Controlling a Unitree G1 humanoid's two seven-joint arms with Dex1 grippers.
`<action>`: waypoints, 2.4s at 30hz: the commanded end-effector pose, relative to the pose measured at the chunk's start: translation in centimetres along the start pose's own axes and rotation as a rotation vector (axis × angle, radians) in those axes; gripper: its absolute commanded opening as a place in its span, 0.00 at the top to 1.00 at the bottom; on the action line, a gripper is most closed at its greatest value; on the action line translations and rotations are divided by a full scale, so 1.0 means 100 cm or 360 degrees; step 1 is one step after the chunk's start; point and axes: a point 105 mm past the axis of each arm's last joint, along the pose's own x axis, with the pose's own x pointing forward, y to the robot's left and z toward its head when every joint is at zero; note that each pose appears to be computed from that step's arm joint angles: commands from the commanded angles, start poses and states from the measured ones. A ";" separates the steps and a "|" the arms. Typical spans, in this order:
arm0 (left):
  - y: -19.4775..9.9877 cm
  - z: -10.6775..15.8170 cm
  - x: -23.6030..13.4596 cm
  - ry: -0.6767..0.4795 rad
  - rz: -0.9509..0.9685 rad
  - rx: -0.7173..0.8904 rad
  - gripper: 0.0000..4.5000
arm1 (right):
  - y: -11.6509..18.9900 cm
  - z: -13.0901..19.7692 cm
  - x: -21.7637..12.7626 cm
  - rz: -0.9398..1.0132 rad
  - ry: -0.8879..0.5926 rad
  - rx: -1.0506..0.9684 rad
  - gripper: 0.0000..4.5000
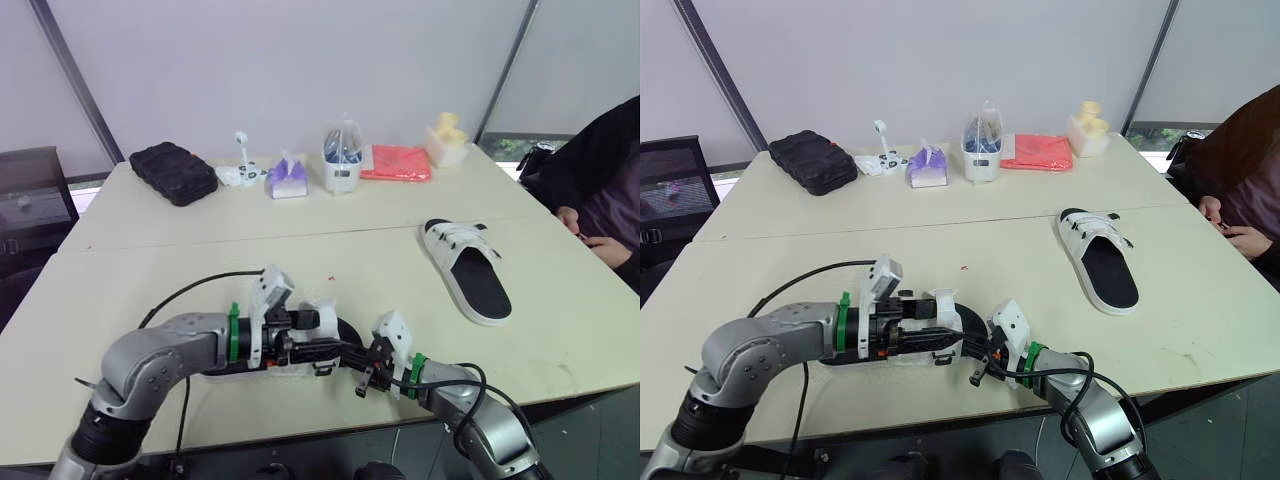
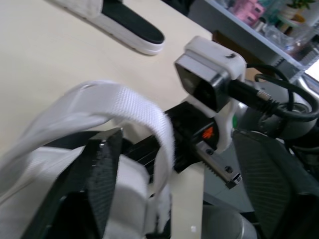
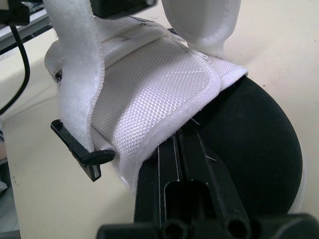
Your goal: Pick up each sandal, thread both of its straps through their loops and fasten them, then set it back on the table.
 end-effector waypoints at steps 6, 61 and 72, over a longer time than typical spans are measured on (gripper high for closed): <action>-0.016 -0.010 0.000 0.0096 -0.0081 0.0102 0.45 | -0.007 -0.021 0.000 -0.0060 0.0127 0.0052 1.00; -0.010 -0.062 -0.016 0.0231 0.0050 0.0036 0.30 | -0.008 -0.023 -0.002 -0.0020 0.0170 0.0036 1.00; -0.001 -0.054 -0.002 0.0180 0.0061 0.0102 0.30 | -0.009 -0.021 -0.004 -0.0036 0.0167 0.0028 1.00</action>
